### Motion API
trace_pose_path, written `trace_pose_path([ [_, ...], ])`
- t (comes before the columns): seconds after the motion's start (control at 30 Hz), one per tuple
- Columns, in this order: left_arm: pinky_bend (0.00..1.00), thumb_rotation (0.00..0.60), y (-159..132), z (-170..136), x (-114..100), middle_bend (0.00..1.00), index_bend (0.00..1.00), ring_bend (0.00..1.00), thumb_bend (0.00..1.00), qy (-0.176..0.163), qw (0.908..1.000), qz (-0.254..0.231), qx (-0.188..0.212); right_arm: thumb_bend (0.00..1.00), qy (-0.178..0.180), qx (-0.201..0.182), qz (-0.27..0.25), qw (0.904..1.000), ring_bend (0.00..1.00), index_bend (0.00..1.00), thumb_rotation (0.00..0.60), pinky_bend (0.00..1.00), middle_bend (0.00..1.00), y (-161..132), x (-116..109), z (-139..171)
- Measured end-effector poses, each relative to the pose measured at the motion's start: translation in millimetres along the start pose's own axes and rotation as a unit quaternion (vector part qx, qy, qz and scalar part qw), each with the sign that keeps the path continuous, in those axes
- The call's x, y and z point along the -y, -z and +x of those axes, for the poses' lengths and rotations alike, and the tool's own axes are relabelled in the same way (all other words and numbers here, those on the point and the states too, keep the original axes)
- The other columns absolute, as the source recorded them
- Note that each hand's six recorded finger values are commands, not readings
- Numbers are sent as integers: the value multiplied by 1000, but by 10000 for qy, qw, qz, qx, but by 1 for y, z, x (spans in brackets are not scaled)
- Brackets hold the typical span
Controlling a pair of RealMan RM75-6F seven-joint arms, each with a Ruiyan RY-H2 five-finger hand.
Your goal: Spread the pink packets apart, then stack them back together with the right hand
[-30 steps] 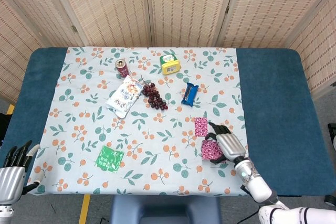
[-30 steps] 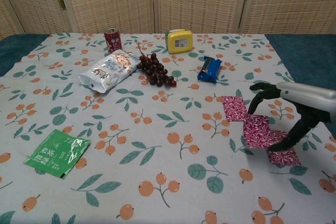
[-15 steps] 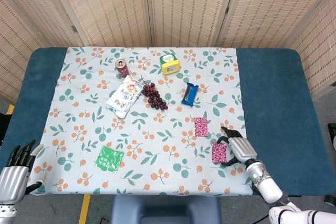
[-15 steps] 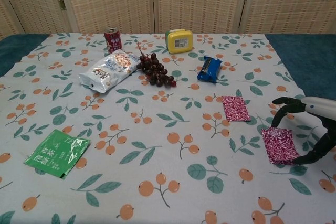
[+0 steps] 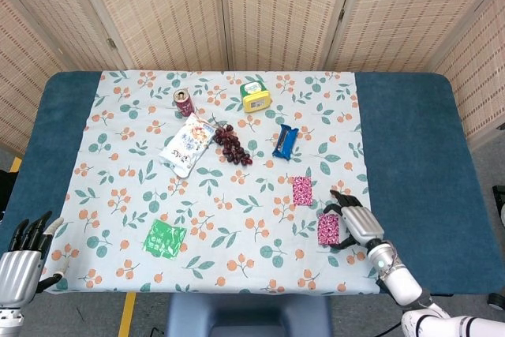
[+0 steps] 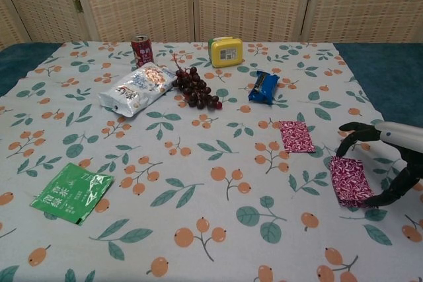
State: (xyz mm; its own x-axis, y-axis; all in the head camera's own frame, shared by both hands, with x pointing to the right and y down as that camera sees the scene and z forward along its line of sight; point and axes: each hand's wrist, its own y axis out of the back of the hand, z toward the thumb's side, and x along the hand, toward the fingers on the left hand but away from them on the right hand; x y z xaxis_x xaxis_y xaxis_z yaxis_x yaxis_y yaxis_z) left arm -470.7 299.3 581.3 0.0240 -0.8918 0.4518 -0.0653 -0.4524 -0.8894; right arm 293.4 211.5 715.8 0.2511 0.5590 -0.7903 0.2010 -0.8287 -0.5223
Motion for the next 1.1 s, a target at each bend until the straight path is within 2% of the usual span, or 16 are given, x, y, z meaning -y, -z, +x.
trace_pose_path([
  [0.8,0,600,1,0,1,55,149,130,408,-20,10000,-13,12,88,-48,32,79,10000,0,216,600,0,31,-1,4,-2],
  [0.9,0,600,2,0,1,55,149,130,408,-17,10000,-11,9,88,36,1,21,10000,0,216,600,0,31,-3,-1,-2],
  [1.1,0,600,2,0,-1,55,149,130,409,-76,10000,-39,23,88,330,-112,73,9994,0,216,600,0,31,-15,-25,-6],
])
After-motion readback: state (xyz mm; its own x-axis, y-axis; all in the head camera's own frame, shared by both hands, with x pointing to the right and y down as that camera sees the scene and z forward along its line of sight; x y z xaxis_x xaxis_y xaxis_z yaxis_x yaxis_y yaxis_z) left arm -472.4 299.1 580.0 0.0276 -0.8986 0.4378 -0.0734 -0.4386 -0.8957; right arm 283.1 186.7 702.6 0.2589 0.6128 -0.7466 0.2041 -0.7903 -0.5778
